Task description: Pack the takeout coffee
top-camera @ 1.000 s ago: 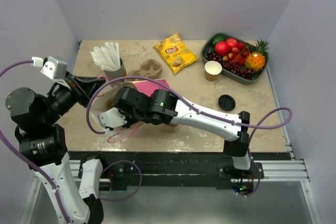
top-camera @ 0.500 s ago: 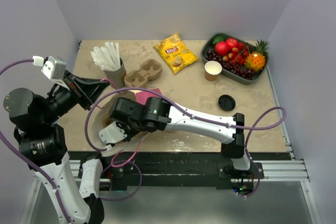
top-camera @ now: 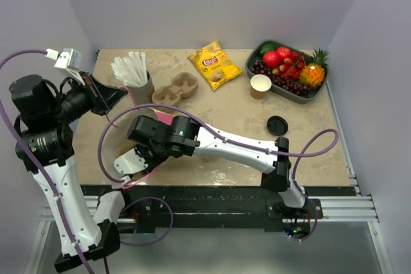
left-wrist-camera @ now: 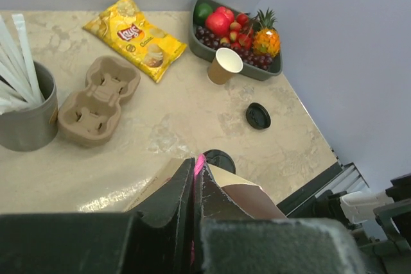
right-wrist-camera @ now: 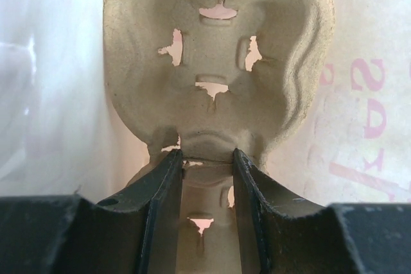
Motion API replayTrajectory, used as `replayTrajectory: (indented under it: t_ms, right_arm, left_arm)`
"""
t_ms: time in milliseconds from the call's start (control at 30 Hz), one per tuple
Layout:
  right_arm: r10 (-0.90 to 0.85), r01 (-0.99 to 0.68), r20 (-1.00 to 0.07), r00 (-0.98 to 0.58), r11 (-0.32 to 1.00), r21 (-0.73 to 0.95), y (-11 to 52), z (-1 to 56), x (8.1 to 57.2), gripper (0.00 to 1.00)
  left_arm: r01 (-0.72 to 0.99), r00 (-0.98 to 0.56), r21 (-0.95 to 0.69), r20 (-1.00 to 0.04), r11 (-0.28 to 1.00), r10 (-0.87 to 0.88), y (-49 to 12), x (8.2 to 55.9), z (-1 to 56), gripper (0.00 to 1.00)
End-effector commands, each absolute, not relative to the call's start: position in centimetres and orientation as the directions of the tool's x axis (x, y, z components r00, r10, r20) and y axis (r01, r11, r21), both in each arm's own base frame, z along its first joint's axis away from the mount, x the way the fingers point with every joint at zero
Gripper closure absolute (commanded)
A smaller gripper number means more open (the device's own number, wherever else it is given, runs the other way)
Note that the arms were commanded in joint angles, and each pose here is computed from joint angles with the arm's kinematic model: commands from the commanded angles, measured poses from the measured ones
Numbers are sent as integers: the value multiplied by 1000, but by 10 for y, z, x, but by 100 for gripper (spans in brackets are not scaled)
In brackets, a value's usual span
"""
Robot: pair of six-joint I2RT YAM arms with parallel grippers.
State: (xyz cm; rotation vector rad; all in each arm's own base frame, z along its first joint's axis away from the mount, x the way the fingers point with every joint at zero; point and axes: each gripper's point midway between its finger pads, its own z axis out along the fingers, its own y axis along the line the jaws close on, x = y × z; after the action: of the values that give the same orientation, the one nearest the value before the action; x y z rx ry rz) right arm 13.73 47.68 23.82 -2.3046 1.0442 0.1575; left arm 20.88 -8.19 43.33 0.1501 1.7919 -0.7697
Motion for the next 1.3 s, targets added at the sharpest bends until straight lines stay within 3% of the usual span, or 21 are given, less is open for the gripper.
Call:
replayTrajectory:
  t_ms: [0, 433, 500, 533, 600, 633, 733, 900, 1267]
  right_arm:
    - [-656, -736, -349, 669, -521, -433, 482, 224, 147, 100]
    - [-741, -789, -284, 609, -528, -315, 467, 163, 173, 100]
    - [-744, -795, -288, 603, -528, -299, 468, 157, 173, 100]
    - [-747, -798, -289, 599, -526, -295, 468, 154, 174, 100]
    - [-747, -799, -292, 598, -528, -288, 469, 151, 175, 100]
    - [-750, -801, -287, 596, -528, -283, 469, 147, 176, 100]
    - [-747, -800, -291, 598, -534, -273, 469, 142, 178, 100]
    - [-750, -771, -215, 626, -553, -317, 465, 134, 198, 100]
    - [-737, -767, -226, 638, -581, -273, 466, 109, 205, 100]
  left_arm:
    - [408, -433, -474, -853, 780, -291, -69, 236, 420, 100]
    - [467, -490, -496, -834, 732, -253, -87, 265, 408, 99]
    - [461, -498, -503, -828, 731, -256, -85, 268, 407, 95]
    - [461, -502, -507, -826, 729, -257, -86, 269, 406, 86]
    - [460, -511, -515, -820, 723, -258, -86, 270, 402, 80]
    - [461, -515, -518, -818, 720, -258, -87, 270, 400, 72]
    - [458, -524, -525, -811, 717, -259, -86, 273, 395, 64]
    - [460, -515, -518, -818, 721, -259, -84, 282, 399, 58]
    - [464, -527, -533, -808, 708, -263, -83, 293, 397, 49]
